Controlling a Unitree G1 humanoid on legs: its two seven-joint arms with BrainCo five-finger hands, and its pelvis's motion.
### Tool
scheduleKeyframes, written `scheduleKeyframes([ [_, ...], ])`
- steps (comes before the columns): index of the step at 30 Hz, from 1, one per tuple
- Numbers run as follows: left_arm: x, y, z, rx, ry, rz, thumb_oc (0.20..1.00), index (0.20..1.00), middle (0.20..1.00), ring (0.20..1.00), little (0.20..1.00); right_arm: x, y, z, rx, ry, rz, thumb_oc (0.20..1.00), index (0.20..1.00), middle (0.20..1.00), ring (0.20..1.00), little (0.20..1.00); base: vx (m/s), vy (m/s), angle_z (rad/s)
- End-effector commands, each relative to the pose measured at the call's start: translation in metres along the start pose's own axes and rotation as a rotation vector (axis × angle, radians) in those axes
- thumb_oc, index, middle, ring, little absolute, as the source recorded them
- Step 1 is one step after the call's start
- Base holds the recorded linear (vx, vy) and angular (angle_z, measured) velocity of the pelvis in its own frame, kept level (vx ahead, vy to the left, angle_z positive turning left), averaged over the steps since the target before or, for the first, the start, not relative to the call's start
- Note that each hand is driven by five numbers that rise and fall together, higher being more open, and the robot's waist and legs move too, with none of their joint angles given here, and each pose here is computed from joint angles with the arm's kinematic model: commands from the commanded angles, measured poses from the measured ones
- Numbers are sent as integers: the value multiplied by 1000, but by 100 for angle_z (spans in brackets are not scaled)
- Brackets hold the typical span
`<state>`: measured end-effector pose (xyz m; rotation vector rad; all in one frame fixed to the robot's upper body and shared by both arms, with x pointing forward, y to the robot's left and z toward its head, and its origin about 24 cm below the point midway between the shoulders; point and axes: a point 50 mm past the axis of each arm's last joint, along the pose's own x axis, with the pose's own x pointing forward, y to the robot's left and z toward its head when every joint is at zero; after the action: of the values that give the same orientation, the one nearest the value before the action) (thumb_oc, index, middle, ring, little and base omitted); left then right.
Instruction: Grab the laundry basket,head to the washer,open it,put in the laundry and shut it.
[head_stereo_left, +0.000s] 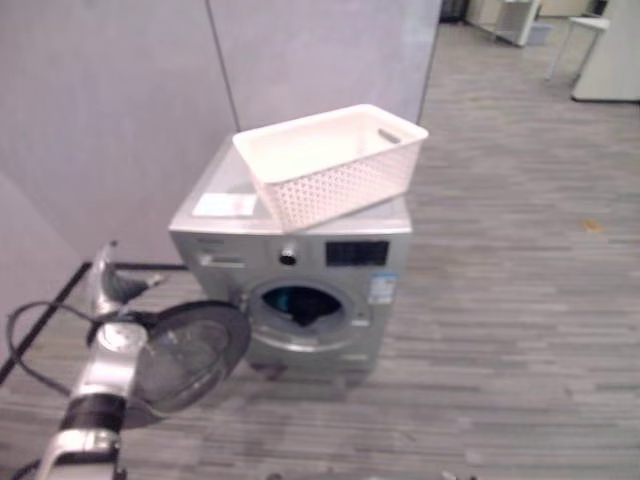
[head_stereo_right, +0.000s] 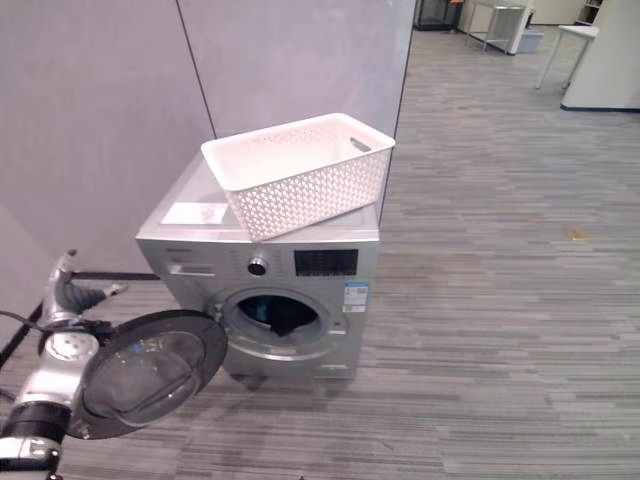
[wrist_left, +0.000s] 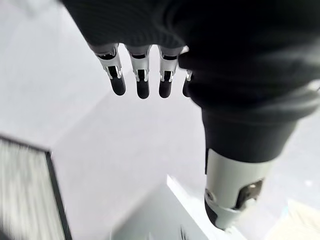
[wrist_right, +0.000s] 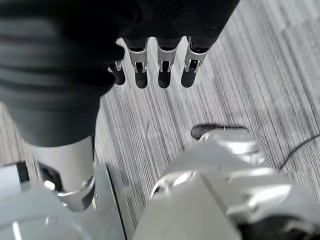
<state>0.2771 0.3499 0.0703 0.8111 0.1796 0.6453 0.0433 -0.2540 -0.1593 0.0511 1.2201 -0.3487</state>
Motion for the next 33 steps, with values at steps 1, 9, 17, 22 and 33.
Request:
scheduleKeyframes([
  [1,39,55,40,91,-103,200,1000,1000,1000,1000,1000,3,11,25,-66,-88,48,1000,1000,1000,1000,1000,-123,48,2],
  [9,92,142,141,242,-151,318,1000,1000,1000,1000,1000,4,15,74,-91,-233,83,1000,1000,1000,1000,1000,-179,4,0],
  [17,94,191,189,357,-113,379,1000,1000,1000,1000,1000,-3,33,104,-68,-348,187,1000,1000,1000,1000,1000,-50,2,-3],
  [22,91,213,189,354,-67,447,1000,1000,1000,1000,1000,-8,47,115,-66,-393,251,1000,1000,1000,1000,1000,0,0,0],
  [33,76,272,120,421,188,532,1000,1000,1000,1000,1000,-19,54,120,-92,-445,352,1000,1000,1000,1000,1000,26,-6,-8],
])
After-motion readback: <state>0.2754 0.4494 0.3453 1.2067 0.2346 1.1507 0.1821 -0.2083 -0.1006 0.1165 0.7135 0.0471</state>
